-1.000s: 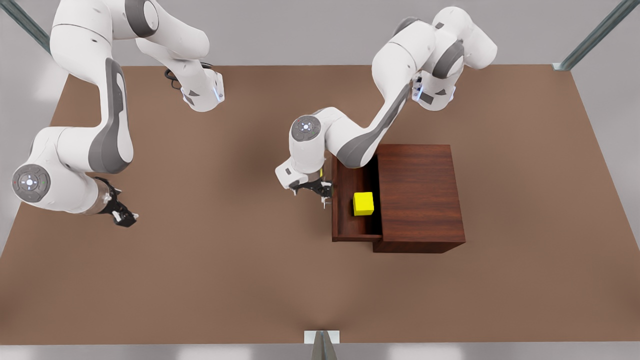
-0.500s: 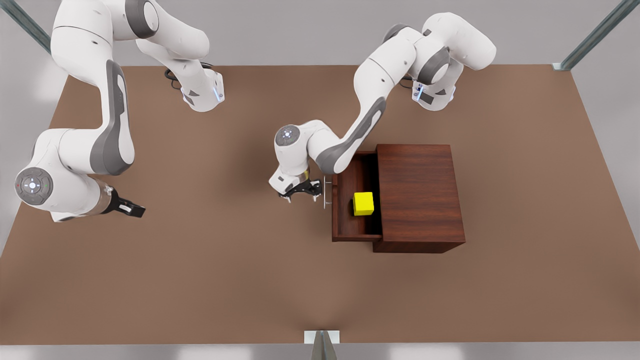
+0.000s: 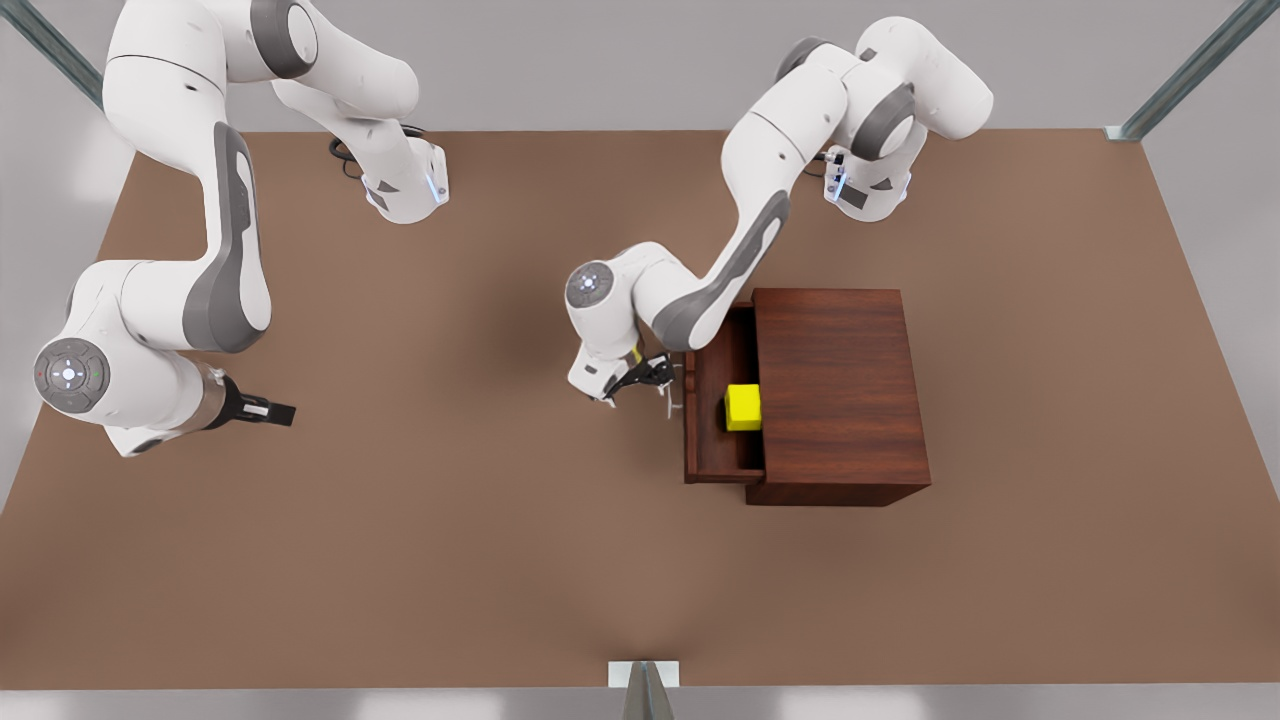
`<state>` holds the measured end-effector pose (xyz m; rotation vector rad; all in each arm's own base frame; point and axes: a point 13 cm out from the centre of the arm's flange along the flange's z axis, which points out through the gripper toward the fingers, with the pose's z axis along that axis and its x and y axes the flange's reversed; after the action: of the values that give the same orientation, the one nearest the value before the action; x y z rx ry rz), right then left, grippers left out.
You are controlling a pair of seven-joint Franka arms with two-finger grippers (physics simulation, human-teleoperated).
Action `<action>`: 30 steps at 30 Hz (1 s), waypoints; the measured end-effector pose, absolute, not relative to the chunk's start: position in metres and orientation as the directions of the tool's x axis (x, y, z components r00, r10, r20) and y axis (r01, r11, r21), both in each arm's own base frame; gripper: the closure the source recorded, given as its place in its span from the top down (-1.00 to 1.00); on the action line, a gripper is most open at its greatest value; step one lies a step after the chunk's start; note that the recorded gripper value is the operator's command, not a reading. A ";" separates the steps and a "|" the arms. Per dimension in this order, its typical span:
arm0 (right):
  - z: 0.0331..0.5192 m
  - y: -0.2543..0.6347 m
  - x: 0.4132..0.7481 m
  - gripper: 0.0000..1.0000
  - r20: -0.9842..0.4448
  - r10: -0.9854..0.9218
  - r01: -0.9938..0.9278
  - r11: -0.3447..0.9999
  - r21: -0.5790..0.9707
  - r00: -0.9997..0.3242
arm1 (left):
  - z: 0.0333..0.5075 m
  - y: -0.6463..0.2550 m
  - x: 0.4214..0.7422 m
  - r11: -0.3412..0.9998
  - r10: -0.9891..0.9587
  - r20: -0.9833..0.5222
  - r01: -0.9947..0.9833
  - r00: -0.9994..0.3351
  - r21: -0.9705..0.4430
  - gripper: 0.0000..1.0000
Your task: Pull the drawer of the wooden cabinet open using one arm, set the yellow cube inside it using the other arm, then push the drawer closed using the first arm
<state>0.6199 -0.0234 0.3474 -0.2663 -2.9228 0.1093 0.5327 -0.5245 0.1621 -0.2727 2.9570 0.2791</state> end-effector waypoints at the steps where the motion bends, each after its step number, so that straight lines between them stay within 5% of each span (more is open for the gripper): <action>1: 0.347 -0.024 0.620 1.00 0.197 0.179 0.164 0.982 -0.090 -0.964 | 0.160 -0.520 0.533 0.963 -0.171 -0.169 -0.201 -0.971 0.178 1.00; 28: 0.347 -0.011 0.609 1.00 0.248 0.068 0.056 0.997 -0.056 -0.966 | 0.185 -0.397 0.577 0.949 -0.189 -0.039 -0.193 -0.981 0.248 1.00; 30: 0.347 -0.011 0.608 1.00 0.252 0.068 0.055 0.997 -0.056 -0.965 | 0.261 -0.395 0.588 0.961 -0.197 -0.079 -0.208 -0.977 0.184 1.00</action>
<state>0.6080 -0.0113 0.3467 -0.0903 -2.8831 0.0699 0.5881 -0.3948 0.2607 -0.3159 3.0514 0.2961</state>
